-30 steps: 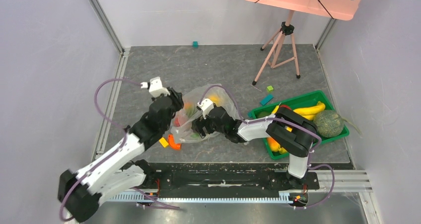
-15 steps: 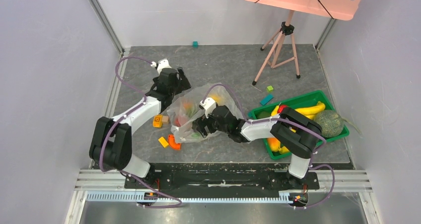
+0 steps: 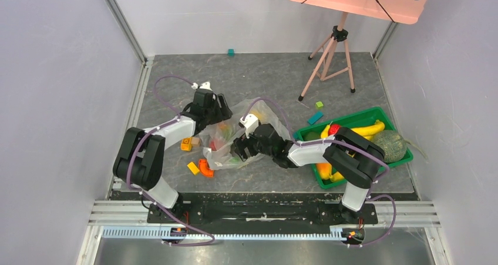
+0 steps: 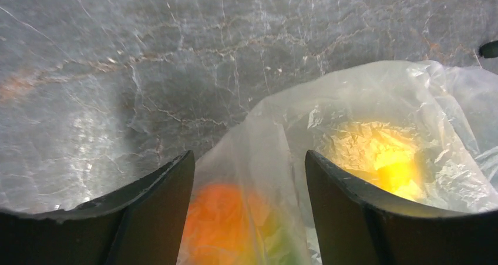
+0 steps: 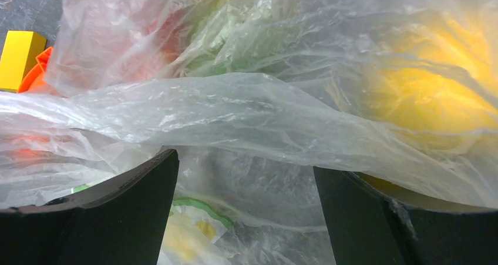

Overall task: Take the fake fruits out of the plastic bag
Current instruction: Take out the fake fruit from the plastic bag.

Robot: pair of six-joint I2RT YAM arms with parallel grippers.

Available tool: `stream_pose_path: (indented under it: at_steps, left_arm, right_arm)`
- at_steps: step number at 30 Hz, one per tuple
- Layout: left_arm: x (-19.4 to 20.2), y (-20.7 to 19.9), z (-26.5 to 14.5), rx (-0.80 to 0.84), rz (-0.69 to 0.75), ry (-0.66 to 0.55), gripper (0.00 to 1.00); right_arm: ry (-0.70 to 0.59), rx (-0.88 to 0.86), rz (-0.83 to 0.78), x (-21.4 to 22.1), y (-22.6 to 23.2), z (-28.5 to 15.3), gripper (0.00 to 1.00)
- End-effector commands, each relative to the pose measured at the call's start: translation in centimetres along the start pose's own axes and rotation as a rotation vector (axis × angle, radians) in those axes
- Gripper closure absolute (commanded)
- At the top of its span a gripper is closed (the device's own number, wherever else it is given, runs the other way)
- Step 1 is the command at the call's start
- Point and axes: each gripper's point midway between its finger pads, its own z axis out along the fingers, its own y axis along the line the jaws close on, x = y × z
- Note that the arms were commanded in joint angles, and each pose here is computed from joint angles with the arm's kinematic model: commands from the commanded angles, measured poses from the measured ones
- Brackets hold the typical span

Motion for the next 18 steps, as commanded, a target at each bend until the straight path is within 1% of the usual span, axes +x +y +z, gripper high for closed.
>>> stream_pose_path:
  at_steps: [1, 3, 5, 7, 8, 14, 18]
  left_arm:
    - [1.8, -0.7, 0.7, 0.062, 0.006, 0.058, 0.34]
    - [2.5, -0.6, 0.8, 0.07, 0.008, 0.079, 0.52]
    - [2.9, -0.6, 0.8, 0.082, 0.007, 0.085, 0.75]
    - [3.4, -0.4, 0.9, 0.085, 0.009, 0.094, 0.92]
    - [3.6, -0.3, 1.0, 0.086, 0.012, 0.098, 0.97]
    - [4.7, -1.4, 1.1, 0.171, 0.022, 0.133, 0.98]
    - [5.6, -2.3, 1.1, 0.243, 0.018, 0.161, 0.98]
  right_arm:
    - [-0.061, -0.001, -0.009, -1.8, -0.1, -0.7, 0.12]
    - [-0.061, 0.001, -0.01, -1.8, -0.2, -0.8, 0.12]
    - [-0.069, 0.004, -0.008, -1.9, -0.3, -0.9, 0.12]
    - [-0.079, 0.004, -0.01, -2.0, -0.4, -1.1, 0.13]
    - [-0.083, 0.006, -0.015, -2.1, -0.4, -1.1, 0.12]
    - [-0.084, -0.027, -0.062, -2.4, -0.6, -0.5, 0.12]
    - [-0.077, -0.104, -0.111, -2.6, 0.3, 0.1, 0.1]
